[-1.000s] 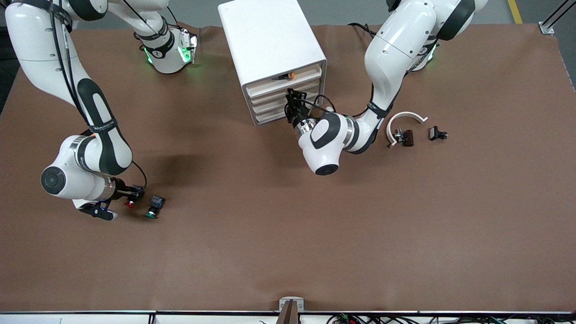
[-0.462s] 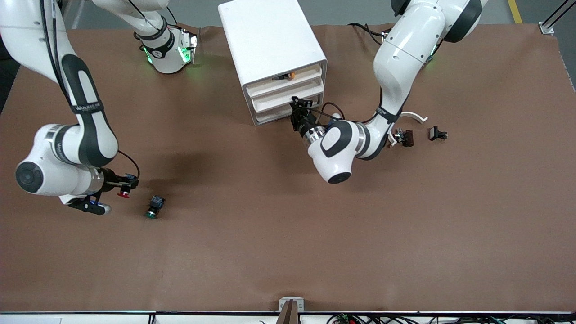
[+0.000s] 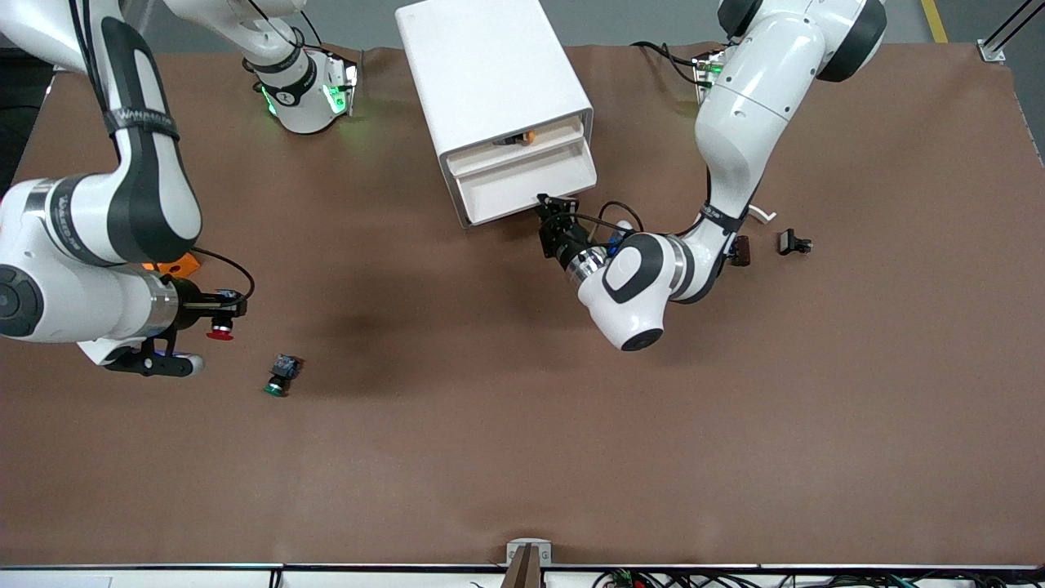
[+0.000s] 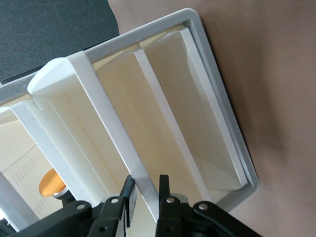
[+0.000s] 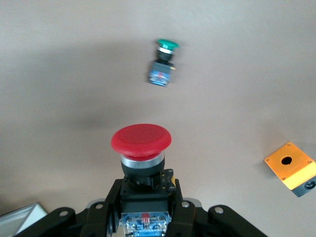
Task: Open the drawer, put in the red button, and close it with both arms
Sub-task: 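Pull the drawer open with the left gripper while the right gripper lifts the button, then carry the red button over the drawer while the left gripper withdraws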
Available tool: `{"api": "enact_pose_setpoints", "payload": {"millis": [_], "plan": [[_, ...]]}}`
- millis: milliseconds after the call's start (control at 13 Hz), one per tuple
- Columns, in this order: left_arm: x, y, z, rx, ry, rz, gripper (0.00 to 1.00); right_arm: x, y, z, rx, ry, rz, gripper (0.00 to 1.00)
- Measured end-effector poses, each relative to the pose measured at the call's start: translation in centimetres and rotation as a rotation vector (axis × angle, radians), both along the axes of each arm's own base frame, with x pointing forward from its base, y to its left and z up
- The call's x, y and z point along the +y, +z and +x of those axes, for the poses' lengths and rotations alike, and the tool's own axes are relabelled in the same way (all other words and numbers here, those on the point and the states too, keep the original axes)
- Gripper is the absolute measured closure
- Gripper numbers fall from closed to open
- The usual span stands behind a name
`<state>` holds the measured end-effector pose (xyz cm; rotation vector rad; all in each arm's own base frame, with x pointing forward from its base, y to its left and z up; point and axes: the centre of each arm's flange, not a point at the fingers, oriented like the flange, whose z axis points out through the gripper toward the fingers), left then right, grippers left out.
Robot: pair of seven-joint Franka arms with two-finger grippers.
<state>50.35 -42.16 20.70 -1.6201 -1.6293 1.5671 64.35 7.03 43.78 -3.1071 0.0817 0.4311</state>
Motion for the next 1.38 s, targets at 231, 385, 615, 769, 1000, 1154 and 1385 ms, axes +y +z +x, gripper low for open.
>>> {"api": "enact_pose_setpoints", "payload": {"millis": [231, 385, 615, 769, 1000, 1154, 1385], "plan": [[0.9, 0.6, 1.8, -0.052, 0.022, -0.017, 0.74, 8.3, 4.2, -0.5, -0.070, 0.127, 0.011, 0.59], [1.3, 0.9, 2.7, -0.075, 0.041, -0.018, 0.71, 13.2, 5.4, -1.6, -0.091, 0.203, 0.014, 0.59], [1.7, 1.6, 3.8, -0.102, 0.058, -0.027, 0.64, 19.4, 6.6, -3.6, -0.116, 0.302, 0.025, 0.59], [1.6, 2.8, 4.6, -0.129, 0.063, -0.042, 0.48, 23.2, 6.9, -5.4, -0.122, 0.368, 0.032, 0.59], [2.5, 5.6, 7.1, -0.187, 0.094, -0.071, 0.12, 30.4, 7.9, -9.2, -0.149, 0.490, 0.050, 0.59], [5.1, 8.7, 9.7, -0.276, 0.107, -0.072, 0.00, 34.8, 8.5, -12.1, -0.177, 0.571, 0.068, 0.59], [9.7, 16.4, 12.5, -0.509, 0.048, -0.103, 0.00, 39.3, 8.5, -15.4, -0.210, 0.801, 0.093, 0.59]]}}
